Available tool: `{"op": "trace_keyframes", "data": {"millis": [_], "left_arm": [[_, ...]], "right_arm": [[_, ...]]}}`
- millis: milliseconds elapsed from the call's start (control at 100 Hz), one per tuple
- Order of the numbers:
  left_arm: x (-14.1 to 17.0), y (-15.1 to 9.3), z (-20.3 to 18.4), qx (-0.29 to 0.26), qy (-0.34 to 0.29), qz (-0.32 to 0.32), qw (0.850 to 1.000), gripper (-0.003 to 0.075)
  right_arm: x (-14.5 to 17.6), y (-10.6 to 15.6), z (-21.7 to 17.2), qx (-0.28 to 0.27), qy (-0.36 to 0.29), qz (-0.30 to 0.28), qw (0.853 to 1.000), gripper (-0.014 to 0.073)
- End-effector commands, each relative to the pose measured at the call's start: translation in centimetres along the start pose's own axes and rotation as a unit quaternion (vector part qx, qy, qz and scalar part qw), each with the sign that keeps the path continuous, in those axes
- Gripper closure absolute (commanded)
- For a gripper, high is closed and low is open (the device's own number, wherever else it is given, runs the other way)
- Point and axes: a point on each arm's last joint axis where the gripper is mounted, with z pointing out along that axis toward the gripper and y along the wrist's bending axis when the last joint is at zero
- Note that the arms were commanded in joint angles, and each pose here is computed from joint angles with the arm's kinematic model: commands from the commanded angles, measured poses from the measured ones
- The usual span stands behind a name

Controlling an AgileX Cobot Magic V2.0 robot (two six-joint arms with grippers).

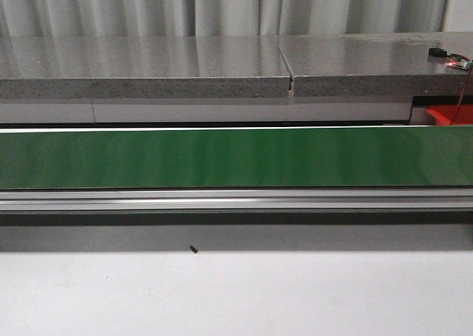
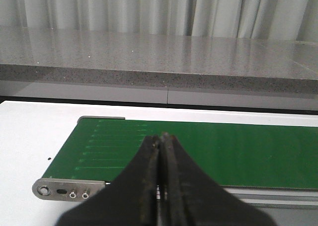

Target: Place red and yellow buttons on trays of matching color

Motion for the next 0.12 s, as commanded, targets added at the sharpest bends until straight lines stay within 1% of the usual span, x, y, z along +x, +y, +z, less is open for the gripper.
{"op": "trace_keyframes", "data": {"millis": [0,110], "left_arm": [[0.58,0.04,-0.09,0.001,-0.031,0.002,1.0,0.0739],[0.58,0.04,-0.09,0.001,-0.031,0.002,1.0,0.0739]], "right_arm": [[-1.34,0.15,-0.31,-0.006,-0.06,-0.002,0.998,0.0661],[-1.34,0.15,-0.31,-0.006,-0.06,-0.002,0.998,0.0661]]}}
